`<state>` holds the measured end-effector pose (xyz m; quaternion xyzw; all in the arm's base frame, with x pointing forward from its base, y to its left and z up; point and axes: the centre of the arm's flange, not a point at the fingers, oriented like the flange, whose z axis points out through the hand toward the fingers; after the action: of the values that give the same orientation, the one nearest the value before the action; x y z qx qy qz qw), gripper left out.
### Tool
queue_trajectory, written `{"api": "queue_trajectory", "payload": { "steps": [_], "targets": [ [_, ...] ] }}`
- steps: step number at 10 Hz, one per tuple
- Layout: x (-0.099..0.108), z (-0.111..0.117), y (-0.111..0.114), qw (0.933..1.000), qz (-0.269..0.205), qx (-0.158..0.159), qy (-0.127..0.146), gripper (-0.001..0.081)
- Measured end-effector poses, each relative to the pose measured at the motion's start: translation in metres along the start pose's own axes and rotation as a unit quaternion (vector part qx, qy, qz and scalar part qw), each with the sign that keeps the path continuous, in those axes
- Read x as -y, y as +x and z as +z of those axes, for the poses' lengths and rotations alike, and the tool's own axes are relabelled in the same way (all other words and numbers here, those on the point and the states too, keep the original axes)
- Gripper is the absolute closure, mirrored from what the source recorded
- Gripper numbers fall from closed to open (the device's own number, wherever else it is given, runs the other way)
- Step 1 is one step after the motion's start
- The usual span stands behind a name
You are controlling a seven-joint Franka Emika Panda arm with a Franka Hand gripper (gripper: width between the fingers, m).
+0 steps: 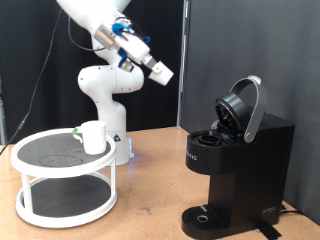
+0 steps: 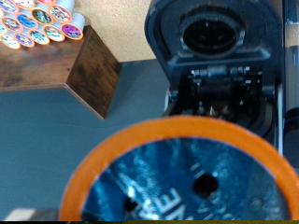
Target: Make a cup of coffee with the keurig machine
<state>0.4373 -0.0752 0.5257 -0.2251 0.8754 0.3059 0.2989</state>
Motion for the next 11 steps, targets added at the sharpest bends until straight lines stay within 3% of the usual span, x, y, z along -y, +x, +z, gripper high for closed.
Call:
{"api": "queue_trajectory", "payload": {
  "steps": [3, 5, 8, 11],
  "targets": [
    [-0.018, 0.026, -0.03, 0.9989, -0.012, -0.044, -0.011, 0.0426],
    [-0.025, 0.038, -0.04, 0.9979, -0.025, -0.057, -0.015, 0.0426],
    [-0.025, 0.042, -0.041, 0.997, -0.03, -0.07, -0.014, 0.0426],
    [-0.03, 0.073, -0.037, 0.9918, -0.04, -0.121, 0.013, 0.0426]
  ]
}}
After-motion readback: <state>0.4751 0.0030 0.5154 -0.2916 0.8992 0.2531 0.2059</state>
